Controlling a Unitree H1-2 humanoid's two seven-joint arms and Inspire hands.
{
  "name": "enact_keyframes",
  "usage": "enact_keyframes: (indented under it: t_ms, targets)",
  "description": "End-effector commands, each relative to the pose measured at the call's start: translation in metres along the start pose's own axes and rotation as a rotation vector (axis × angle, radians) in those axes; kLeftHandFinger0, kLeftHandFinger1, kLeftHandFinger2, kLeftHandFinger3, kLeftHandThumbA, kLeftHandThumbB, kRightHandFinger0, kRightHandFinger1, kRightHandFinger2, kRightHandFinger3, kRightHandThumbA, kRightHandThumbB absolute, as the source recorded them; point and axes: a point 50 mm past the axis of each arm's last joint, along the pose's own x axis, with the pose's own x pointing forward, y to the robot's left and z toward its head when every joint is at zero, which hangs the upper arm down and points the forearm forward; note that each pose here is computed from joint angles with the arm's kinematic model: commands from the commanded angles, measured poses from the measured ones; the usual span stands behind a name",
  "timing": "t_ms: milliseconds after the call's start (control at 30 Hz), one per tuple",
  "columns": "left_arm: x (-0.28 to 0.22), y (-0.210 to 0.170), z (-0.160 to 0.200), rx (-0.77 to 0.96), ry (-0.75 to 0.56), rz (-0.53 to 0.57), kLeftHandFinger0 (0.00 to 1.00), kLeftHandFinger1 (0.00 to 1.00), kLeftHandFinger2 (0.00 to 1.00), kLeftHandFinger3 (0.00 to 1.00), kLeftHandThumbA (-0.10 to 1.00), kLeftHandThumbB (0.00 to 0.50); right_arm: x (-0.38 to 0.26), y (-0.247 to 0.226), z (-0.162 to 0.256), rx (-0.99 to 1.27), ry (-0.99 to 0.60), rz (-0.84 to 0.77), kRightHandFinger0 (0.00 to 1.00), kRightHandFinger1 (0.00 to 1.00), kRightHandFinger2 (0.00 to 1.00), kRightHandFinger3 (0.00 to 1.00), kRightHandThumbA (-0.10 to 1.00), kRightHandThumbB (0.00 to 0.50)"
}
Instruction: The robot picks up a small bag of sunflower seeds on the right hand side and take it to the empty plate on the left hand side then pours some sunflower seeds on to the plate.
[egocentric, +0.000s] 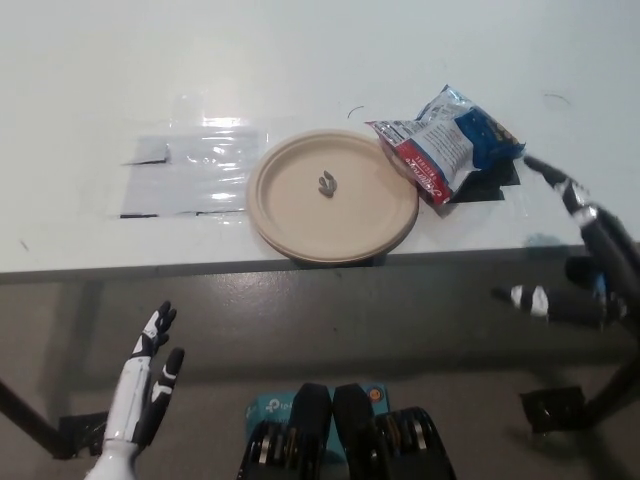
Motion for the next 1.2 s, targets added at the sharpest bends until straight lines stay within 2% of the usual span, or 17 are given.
enact_keyframes:
  t_ms: [0,133,200,300,400,433,567,600,733,800,867,1033,1167]
  targets:
    - [0.033,-0.007,0.019,-0.016,-0.113,-0.019,1.00,1.00,1.00,1.00,1.00,0.383,-0.045,-0.005,0.066,0.126,-0.344,-0.336,1.00,1.00,1.00,1.00,1.00,0.334]
    - [0.036,-0.007,0.021,-0.031,-0.140,-0.036,1.00,1.00,1.00,1.00,1.00,0.418,-0.050,0.025,0.051,0.148,-0.267,-0.312,1.00,1.00,1.00,1.00,1.00,0.310]
    - [0.037,-0.008,0.023,-0.034,-0.149,-0.043,1.00,1.00,1.00,1.00,1.00,0.430,-0.051,0.039,0.038,0.173,-0.204,-0.282,1.00,1.00,1.00,1.00,1.00,0.350]
    - [0.038,-0.009,0.025,-0.039,-0.156,-0.046,1.00,1.00,1.00,1.00,1.00,0.443,-0.048,0.054,0.023,0.201,-0.147,-0.264,1.00,1.00,1.00,1.00,1.00,0.348]
    - [0.037,-0.012,0.026,-0.044,-0.163,-0.059,1.00,1.00,1.00,1.00,1.00,0.440,-0.046,0.072,0.000,0.219,-0.062,-0.231,1.00,1.00,1.00,1.00,1.00,0.343]
    - [0.036,-0.012,0.027,-0.046,-0.161,-0.061,1.00,1.00,1.00,1.00,1.00,0.441,-0.046,0.078,-0.007,0.238,-0.036,-0.226,1.00,1.00,1.00,1.00,1.00,0.364]
    - [0.034,-0.011,0.028,-0.033,-0.159,-0.065,1.00,1.00,1.00,1.00,1.00,0.443,-0.047,0.095,-0.022,0.269,0.031,-0.216,1.00,1.00,1.00,1.00,1.00,0.340]
    - [0.033,-0.011,0.028,-0.037,-0.161,-0.065,1.00,1.00,1.00,1.00,1.00,0.445,-0.050,0.098,-0.026,0.270,0.048,-0.201,1.00,1.00,1.00,1.00,1.00,0.351]
    - [0.027,-0.014,0.028,-0.030,-0.159,-0.077,1.00,1.00,1.00,1.00,1.00,0.421,-0.061,0.105,-0.031,0.245,0.081,-0.182,1.00,1.00,1.00,1.00,1.00,0.375]
    - [0.024,-0.015,0.028,-0.030,-0.153,-0.084,1.00,1.00,1.00,1.00,1.00,0.411,-0.065,0.108,-0.034,0.265,0.097,-0.167,1.00,1.00,1.00,1.00,1.00,0.364]
    - [0.022,-0.017,0.027,-0.032,-0.148,-0.090,1.00,1.00,1.00,1.00,1.00,0.412,-0.070,0.109,-0.035,0.278,0.108,-0.156,1.00,1.00,1.00,1.00,1.00,0.359]
    - [0.017,-0.018,0.027,-0.026,-0.139,-0.102,1.00,1.00,1.00,1.00,1.00,0.406,-0.080,0.115,-0.038,0.302,0.137,-0.139,1.00,1.00,1.00,1.00,1.00,0.384]
    - [0.016,-0.018,0.026,-0.025,-0.139,-0.098,1.00,1.00,1.00,1.00,1.00,0.399,-0.080,0.116,-0.036,0.286,0.134,-0.142,1.00,1.00,1.00,1.00,1.00,0.350]
